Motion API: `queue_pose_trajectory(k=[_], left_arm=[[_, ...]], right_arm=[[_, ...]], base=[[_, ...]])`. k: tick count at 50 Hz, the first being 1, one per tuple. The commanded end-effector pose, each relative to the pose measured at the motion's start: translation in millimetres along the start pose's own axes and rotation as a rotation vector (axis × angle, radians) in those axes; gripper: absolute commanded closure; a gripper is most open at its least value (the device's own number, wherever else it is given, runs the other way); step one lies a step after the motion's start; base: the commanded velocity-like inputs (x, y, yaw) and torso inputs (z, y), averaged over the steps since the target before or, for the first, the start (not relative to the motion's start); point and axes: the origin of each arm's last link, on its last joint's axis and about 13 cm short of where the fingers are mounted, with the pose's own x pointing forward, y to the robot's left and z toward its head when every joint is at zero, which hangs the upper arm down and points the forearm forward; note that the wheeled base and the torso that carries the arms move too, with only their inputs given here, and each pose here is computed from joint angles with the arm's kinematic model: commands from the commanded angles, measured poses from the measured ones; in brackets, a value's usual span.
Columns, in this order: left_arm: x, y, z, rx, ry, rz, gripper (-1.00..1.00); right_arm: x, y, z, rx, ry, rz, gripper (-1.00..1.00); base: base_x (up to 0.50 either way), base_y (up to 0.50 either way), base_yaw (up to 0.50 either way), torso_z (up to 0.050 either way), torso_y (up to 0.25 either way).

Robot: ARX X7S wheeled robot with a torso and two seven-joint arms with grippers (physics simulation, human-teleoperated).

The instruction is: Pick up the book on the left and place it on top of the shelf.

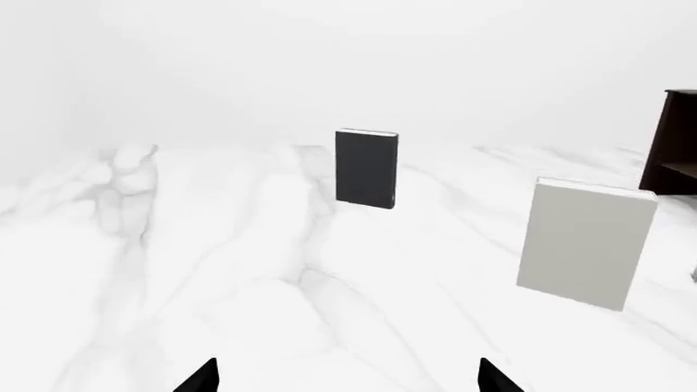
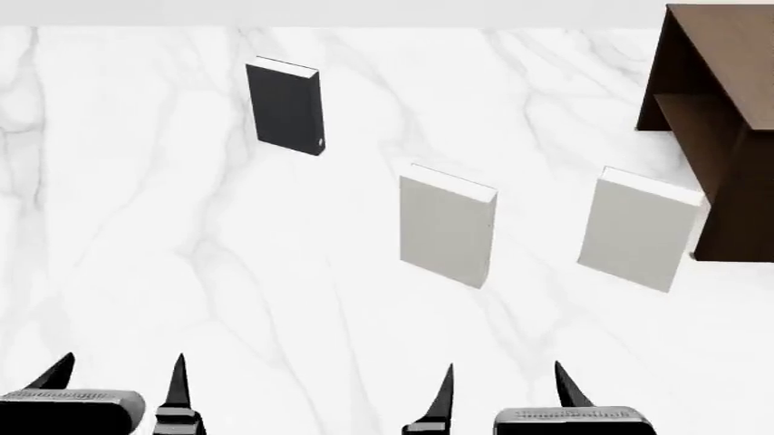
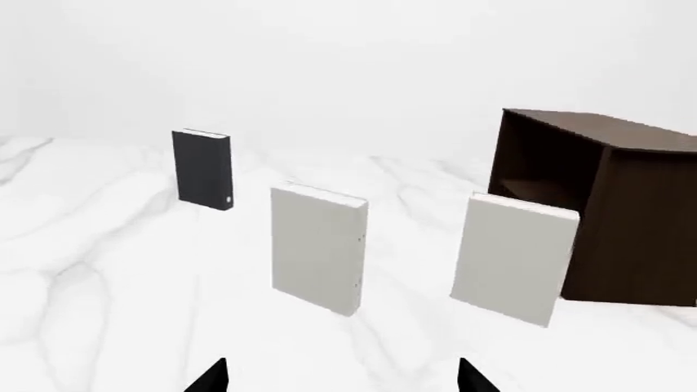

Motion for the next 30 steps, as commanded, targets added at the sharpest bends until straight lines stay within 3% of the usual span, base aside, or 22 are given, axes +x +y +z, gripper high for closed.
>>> queue_pose_trajectory(k=[1, 5, 9, 10, 11, 13, 14, 20, 30], left_arm=[[22.3, 4.1, 94.3, -0.002, 0.001, -0.065, -1.0], [42.9, 7.7, 157.0, -0.031, 0.032, -0.135, -1.0], [57.0, 15.2, 209.7, 0.028, -0.041, -0.116, -1.0], [58.9, 16.2, 217.0, 0.01, -0.038, -0.135, -1.0], [62.2, 17.1, 235.9, 0.058, -0.066, -0.11, -1.0], [64.5, 17.8, 246.3, 0.035, -0.071, -0.139, -1.0], [68.1, 19.3, 254.6, 0.066, -0.085, -0.109, -1.0], [76.1, 22.2, 258.2, 0.05, -0.084, -0.123, -1.0], [79.7, 26.9, 250.7, 0.038, -0.086, -0.119, -1.0]], right_arm=[[23.5, -7.9, 96.9, -0.045, 0.006, 0.052, -1.0], [48.6, -12.5, 165.1, -0.036, -0.006, 0.084, -1.0], [66.9, -16.0, 218.4, -0.016, -0.032, 0.081, -1.0], [69.5, -17.0, 225.8, -0.009, -0.032, 0.085, -1.0], [75.3, -18.6, 239.6, -0.021, -0.057, 0.066, -1.0], [78.7, -19.4, 247.8, -0.013, -0.06, 0.067, -1.0], [82.7, -19.4, 252.7, -0.025, -0.07, 0.053, -1.0], [90.7, -17.8, 251.8, -0.008, -0.05, 0.088, -1.0], [99.7, -13.9, 250.6, -0.008, -0.029, 0.083, -1.0]], base=[[0.0, 0.0, 0.0, 0.0, 0.0], [0.0, 0.0, 0.0, 0.0, 0.0], [0.0, 0.0, 0.0, 0.0, 0.0], [0.0, 0.0, 0.0, 0.0, 0.0], [0.0, 0.0, 0.0, 0.0, 0.0], [0.0, 0.0, 0.0, 0.0, 0.0], [0.0, 0.0, 0.0, 0.0, 0.0], [0.03, 0.0, 0.0, 0.0, 0.0], [0.5, 0.0, 0.0, 0.0, 0.0]])
